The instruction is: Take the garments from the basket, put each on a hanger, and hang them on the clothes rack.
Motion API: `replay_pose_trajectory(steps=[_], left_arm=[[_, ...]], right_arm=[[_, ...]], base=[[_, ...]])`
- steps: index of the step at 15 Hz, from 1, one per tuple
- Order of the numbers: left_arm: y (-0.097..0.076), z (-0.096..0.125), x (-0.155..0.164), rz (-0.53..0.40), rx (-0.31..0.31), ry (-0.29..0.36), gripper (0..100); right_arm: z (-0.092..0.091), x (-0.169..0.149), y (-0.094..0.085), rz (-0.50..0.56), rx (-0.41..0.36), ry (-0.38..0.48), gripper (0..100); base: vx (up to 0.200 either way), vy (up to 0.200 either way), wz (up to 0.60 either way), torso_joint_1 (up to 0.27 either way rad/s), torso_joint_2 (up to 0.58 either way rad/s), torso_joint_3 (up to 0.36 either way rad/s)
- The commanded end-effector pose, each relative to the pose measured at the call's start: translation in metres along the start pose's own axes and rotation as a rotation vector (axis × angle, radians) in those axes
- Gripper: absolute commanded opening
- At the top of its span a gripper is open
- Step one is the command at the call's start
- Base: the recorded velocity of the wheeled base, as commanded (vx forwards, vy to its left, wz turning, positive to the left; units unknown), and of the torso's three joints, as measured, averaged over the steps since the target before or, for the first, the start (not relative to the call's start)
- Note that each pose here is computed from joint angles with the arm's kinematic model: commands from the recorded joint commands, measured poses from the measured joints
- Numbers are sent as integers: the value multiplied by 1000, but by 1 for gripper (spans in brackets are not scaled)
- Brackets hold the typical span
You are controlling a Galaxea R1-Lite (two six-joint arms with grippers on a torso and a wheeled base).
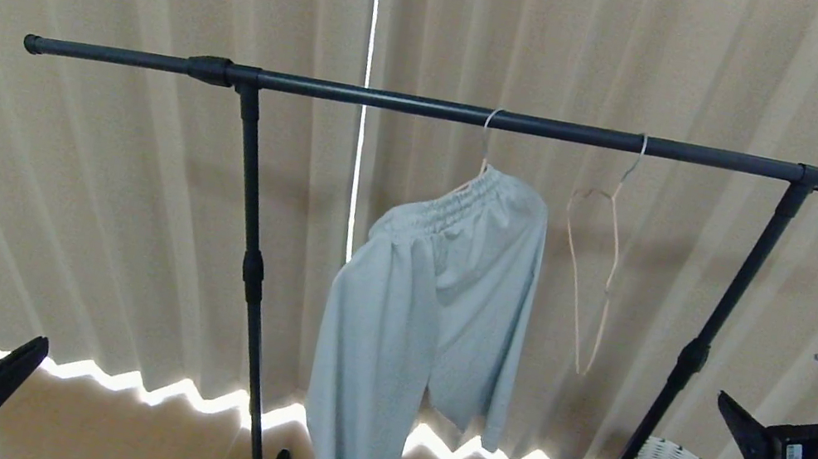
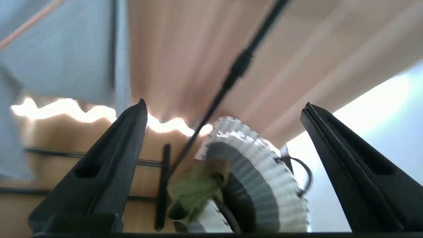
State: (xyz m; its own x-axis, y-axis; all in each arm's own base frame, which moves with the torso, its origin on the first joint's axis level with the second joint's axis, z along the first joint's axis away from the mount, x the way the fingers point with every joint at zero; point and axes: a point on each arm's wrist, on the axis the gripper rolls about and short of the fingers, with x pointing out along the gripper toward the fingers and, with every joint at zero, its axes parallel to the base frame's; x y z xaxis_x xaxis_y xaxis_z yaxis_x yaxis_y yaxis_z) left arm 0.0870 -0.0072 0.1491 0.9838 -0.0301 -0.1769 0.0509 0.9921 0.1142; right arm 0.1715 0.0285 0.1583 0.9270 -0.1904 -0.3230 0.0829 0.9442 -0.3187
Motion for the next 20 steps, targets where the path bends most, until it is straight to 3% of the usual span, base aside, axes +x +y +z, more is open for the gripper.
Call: replay_pose_trajectory(steps=[1,7,20], left_arm=[[0,0,-1,-2,1,-2,100],[0,-1,-1,-5,3,1,100],[-1,-1,-1,-6,3,-1,100]], right_arm=[[-6,0,-3,-20,4,12,100],[-8,0,-3,-24,-9,6,100],[-9,-2,-3,-24,-44,3,100]], base=[[-200,0,0,2,2,7],[-200,0,0,3,2,3],[0,0,0,0,0,0]])
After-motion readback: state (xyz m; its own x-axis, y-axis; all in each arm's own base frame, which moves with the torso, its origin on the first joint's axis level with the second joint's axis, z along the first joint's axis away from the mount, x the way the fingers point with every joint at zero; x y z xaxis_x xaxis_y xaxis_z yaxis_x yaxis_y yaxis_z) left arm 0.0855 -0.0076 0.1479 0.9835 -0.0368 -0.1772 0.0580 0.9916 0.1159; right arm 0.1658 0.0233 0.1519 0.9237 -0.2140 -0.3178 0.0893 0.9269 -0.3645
